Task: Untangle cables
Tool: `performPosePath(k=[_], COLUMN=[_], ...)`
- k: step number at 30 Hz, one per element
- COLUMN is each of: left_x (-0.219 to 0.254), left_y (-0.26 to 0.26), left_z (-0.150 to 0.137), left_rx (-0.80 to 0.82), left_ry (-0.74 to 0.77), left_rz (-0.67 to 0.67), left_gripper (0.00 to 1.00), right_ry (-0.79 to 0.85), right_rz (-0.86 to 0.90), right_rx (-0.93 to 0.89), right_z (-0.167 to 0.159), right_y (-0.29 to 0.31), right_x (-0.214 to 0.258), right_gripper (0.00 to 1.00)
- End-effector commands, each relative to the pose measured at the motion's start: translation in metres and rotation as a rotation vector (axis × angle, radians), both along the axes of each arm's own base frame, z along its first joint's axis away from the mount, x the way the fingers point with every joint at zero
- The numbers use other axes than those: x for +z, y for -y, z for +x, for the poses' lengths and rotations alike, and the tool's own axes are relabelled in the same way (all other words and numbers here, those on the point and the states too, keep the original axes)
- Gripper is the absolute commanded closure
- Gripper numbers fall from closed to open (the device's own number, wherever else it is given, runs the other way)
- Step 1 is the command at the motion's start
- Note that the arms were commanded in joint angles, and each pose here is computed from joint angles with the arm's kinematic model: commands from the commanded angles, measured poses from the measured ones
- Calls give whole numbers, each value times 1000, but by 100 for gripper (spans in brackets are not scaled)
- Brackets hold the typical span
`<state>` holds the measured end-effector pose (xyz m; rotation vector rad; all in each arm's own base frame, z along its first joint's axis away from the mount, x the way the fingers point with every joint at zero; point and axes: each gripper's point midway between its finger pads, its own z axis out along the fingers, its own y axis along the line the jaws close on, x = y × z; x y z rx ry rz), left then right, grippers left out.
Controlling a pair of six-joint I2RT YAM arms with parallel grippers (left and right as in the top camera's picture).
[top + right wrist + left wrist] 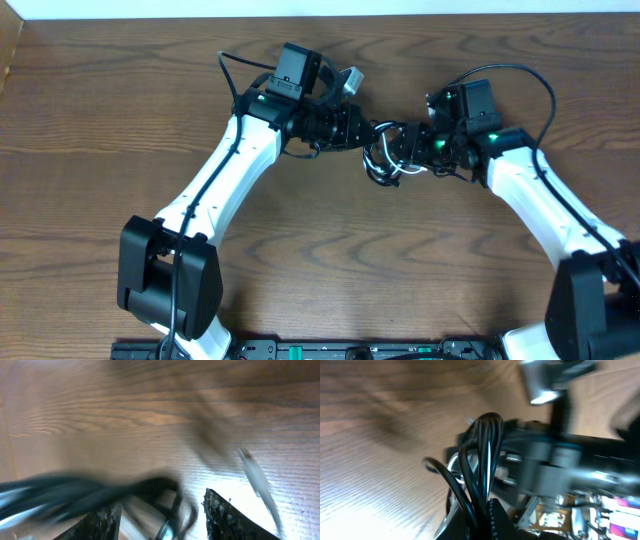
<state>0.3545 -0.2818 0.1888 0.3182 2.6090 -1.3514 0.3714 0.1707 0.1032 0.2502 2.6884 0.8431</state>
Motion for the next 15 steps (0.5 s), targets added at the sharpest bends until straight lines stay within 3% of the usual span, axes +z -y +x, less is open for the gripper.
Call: performPosePath(k=[1, 6, 15], left_x=[23, 37, 85], left_y=[8, 6, -39], left_z=[-8, -9, 5], left_rx=[-74, -96, 4], left_ry=[7, 17, 140], left_rz=[-117, -182, -213], left_gripper=[93, 93, 93], right_ry=[-34, -82, -140], right_rz=[-38, -130, -254], right_rx=[-20, -69, -157], right_z=[2, 3, -1], right_y=[3, 22, 77], right_x=[-20, -45, -59], right_gripper=[50, 50, 51])
